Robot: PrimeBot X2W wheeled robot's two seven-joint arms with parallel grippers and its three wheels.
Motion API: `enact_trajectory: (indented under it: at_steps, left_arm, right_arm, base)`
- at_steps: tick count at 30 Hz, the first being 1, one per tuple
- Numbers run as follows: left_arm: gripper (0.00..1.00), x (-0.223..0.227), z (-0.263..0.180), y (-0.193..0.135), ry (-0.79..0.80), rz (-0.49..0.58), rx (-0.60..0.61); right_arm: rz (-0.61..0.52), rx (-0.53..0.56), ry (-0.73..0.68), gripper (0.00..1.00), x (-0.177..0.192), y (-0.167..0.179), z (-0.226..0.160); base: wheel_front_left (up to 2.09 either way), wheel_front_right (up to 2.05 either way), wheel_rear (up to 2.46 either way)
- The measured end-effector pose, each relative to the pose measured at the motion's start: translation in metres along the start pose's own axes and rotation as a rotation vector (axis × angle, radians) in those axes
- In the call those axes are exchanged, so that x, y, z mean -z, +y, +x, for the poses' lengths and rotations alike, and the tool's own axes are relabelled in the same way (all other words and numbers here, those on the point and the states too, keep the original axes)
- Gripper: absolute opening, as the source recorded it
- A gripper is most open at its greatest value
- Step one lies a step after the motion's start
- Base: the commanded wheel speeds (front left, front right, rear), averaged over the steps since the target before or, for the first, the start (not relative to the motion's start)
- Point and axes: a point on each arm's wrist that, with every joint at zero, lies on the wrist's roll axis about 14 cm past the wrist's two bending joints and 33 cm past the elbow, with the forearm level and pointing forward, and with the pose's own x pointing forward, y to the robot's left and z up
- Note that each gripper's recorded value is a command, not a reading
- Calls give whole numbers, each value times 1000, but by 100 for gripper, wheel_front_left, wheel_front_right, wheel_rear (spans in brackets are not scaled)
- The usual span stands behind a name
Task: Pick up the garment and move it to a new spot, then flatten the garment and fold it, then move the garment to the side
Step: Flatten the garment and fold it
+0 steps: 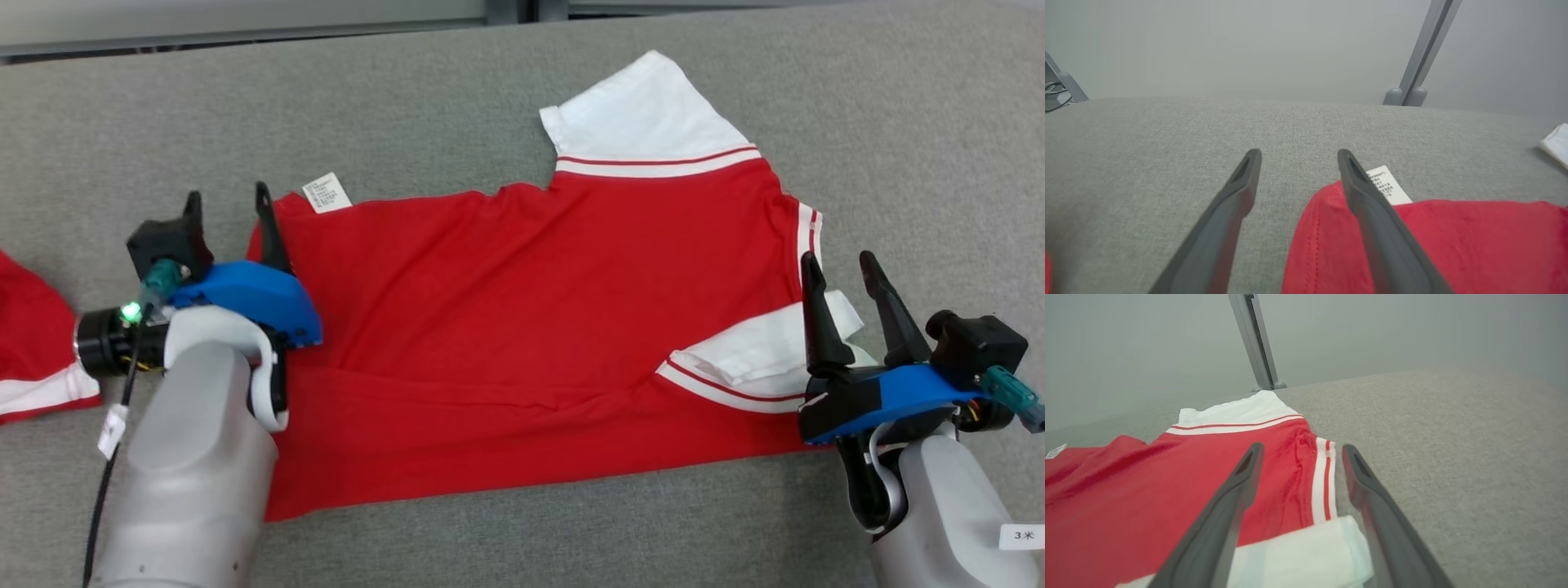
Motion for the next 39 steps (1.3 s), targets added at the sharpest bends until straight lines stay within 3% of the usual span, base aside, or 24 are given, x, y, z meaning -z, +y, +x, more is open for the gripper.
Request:
enact_trajectory:
  at_steps: [7,18,21,22,23,25,26,34,39]
  left_arm:
    - [100,24,23,-1,97,24,2]
    - [100,42,22,-14,175,38,63]
    - [85,45,19,-17,194,44,80]
    - [76,46,18,-19,205,45,87]
    - [63,47,18,-21,213,43,96]
    - [28,48,17,-22,226,44,100]
    - [0,49,16,-23,230,45,103]
    - [0,39,21,-10,184,43,51]
    - [0,16,25,-3,96,12,17]
  right_arm:
    - [9,34,36,100,15,-12,-3]
    - [7,42,26,100,11,-16,2]
    - [8,27,23,100,10,-11,4]
    - [8,23,21,100,9,-10,5]
    - [8,18,18,100,8,-8,6]
    - [5,6,12,100,6,-4,9]
    - [4,1,12,100,6,-3,10]
    - [-35,-48,2,100,-2,5,33]
    - [-99,-106,8,100,-14,15,78]
  base:
    - [0,0,0]
    - [0,0,0]
    - [0,0,0]
    - [0,0,0]
    - [0,0,0]
    - [0,0,0]
    - [0,0,0]
    - [0,0,0]
    - [0,0,0]
